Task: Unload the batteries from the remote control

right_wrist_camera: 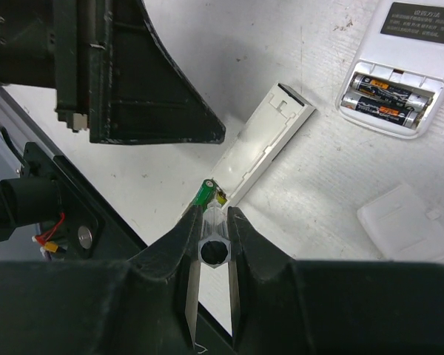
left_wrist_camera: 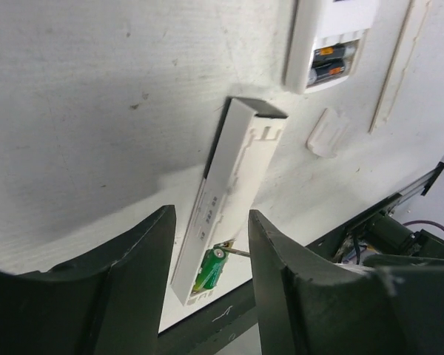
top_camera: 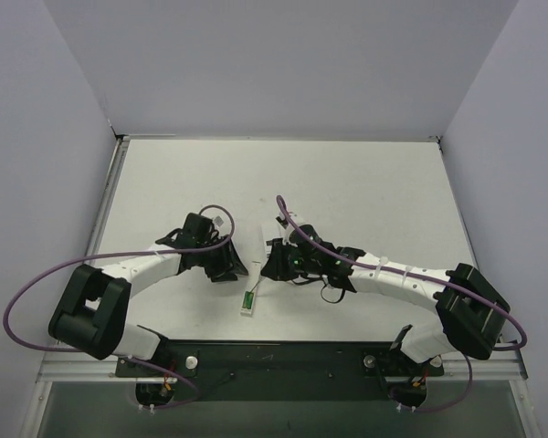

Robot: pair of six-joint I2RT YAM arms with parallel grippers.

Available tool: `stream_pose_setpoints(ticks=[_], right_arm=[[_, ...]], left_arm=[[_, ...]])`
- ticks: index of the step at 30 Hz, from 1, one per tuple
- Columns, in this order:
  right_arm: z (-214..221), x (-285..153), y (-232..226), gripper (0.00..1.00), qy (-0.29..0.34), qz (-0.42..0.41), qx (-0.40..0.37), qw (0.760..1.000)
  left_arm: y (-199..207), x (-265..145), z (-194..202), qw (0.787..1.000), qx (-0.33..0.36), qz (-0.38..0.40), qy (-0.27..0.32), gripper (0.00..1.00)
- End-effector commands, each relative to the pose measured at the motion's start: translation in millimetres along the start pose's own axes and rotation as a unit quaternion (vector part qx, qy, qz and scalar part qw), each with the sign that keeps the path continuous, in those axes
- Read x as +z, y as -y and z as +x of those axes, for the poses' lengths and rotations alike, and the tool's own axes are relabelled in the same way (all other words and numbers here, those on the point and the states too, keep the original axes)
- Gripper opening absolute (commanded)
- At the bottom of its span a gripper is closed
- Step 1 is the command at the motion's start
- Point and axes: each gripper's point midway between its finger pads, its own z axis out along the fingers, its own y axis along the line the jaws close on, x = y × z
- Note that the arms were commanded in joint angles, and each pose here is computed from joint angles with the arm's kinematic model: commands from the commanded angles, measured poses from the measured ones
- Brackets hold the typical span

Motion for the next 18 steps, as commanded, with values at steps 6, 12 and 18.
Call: stream_pose_setpoints(ticks=[6, 12, 18], right_arm=[[24, -2, 20, 0.0, -0.058, 0.023, 0.002, 0.998], [22, -2, 42, 0.0, -0.058, 0.045, 0.009, 0.997], [20, -7, 60, 0.0, -0.059, 0.056, 0.014, 0.997]], left_arm=[[-2, -23, 5, 0.999, 0.039, -0.02, 0.01, 0.48], [-12, -15, 17, 0.999, 0.031, -0.012, 0.001, 0.47], [6, -7, 23, 0.999, 0.028, 0.046, -0.004, 0.51]])
